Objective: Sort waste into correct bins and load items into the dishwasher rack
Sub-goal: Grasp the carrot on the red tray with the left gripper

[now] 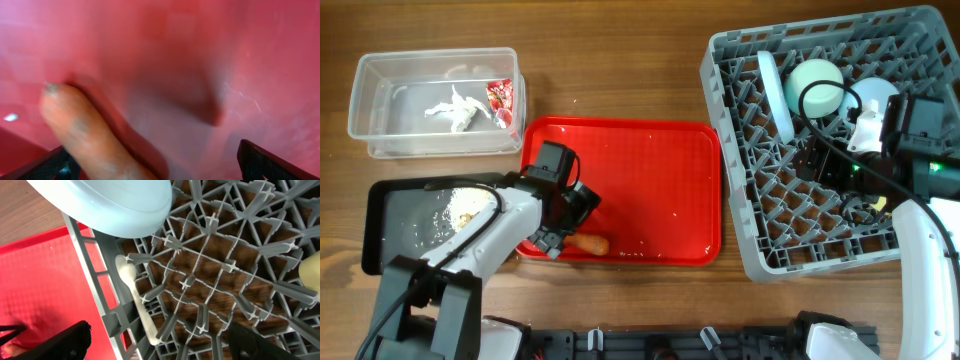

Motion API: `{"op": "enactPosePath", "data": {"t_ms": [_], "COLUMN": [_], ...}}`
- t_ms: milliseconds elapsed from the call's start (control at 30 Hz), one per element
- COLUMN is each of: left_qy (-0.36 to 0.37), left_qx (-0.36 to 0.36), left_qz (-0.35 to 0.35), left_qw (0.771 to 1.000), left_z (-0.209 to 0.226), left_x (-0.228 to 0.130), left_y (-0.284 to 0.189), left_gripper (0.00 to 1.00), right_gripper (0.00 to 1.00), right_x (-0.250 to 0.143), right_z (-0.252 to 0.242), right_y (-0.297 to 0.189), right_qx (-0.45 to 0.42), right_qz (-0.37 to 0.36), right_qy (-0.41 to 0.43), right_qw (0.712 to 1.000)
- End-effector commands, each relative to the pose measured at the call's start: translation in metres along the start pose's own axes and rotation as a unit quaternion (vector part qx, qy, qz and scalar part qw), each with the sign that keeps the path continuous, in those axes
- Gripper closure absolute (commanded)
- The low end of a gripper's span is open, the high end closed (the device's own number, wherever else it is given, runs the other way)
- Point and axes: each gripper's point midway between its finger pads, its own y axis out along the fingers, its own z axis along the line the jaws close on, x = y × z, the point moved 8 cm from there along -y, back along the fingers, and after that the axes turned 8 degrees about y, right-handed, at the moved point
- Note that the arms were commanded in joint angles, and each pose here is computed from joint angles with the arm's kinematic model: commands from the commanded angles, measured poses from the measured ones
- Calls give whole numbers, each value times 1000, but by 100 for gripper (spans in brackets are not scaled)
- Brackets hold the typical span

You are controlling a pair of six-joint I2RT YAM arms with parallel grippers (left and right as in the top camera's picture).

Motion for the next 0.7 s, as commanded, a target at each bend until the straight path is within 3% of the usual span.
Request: {"op": "enactPosePath", "data": {"t_ms": [0, 67, 100, 267, 400, 667], "left_qy": [-23, -20, -20, -18, -17, -15], "left_qx": [24, 21, 19, 16, 14, 10], "left_qz": [31, 29, 28, 26, 15, -11], "left_qw": [999, 999, 999, 999, 1000, 1000], "left_z": [1, -1, -2, -3, -4, -6], "left_x": [-11, -10, -10, -9, -7, 0], "left_y": [20, 22, 22, 22, 22, 21], "left_gripper": [1, 12, 24, 49, 65, 80], "right_gripper": [11, 11, 11, 11, 11, 11], "right_x": [2, 3, 3, 2, 2, 2], "right_z": [3, 3, 3, 3, 3, 3], "right_y": [-1, -1, -1, -1, -1, -1], "right_qx": [12, 12, 12, 12, 12, 12], "right_qz": [0, 0, 0, 0, 0, 0], "right_qy": [-1, -1, 0, 0, -1, -1], "right_qw": [1000, 1000, 1000, 1000, 1000, 1000]}}
